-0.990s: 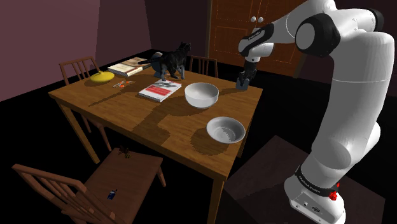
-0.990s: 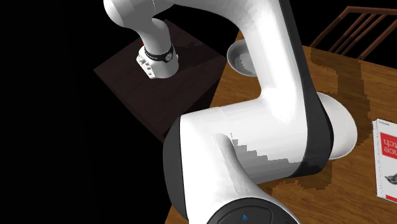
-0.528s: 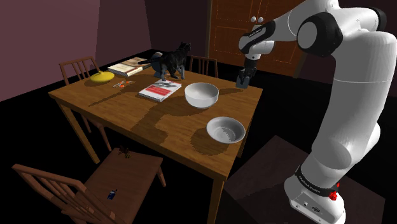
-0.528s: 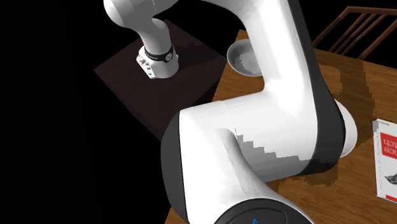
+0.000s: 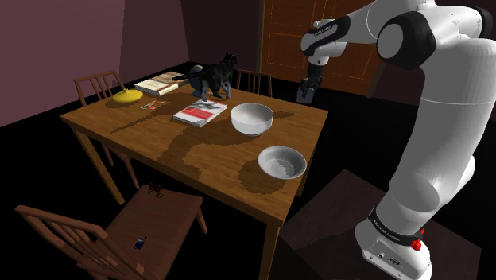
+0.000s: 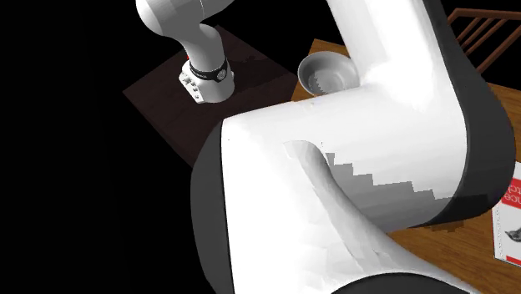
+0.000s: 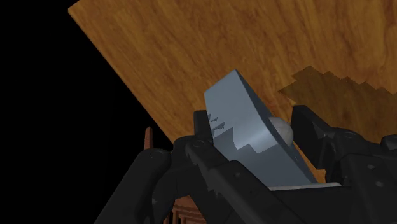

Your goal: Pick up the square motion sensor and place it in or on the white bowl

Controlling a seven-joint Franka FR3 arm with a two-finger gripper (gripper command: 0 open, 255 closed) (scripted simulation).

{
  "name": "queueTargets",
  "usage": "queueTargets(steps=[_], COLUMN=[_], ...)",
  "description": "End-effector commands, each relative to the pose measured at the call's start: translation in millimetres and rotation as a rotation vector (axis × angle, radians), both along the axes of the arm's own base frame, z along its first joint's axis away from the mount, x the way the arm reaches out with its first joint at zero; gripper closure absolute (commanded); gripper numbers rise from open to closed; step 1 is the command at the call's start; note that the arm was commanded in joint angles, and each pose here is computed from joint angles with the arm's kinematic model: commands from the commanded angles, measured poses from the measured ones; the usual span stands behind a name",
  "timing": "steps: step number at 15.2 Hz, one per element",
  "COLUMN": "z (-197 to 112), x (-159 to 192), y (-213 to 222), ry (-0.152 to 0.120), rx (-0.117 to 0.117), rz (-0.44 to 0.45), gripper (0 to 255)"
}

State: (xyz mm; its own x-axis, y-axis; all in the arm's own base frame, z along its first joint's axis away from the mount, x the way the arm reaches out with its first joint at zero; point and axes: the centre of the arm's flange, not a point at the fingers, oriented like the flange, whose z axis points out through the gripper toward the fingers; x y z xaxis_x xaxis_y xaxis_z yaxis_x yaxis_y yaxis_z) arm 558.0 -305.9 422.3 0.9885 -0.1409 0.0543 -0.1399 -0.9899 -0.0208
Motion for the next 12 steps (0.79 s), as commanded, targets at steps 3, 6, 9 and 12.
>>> queueTargets(steps=[3,6,9,12], z=[20,36,52,61], x=[0,0,0,-7], y=[0,0,0,12], ry=[0.000,0.000,0.000,0.000], rx=[0.000,0.000,0.000,0.000], rz=[0.000,0.000,0.000,0.000], gripper=[255,255,255,255])
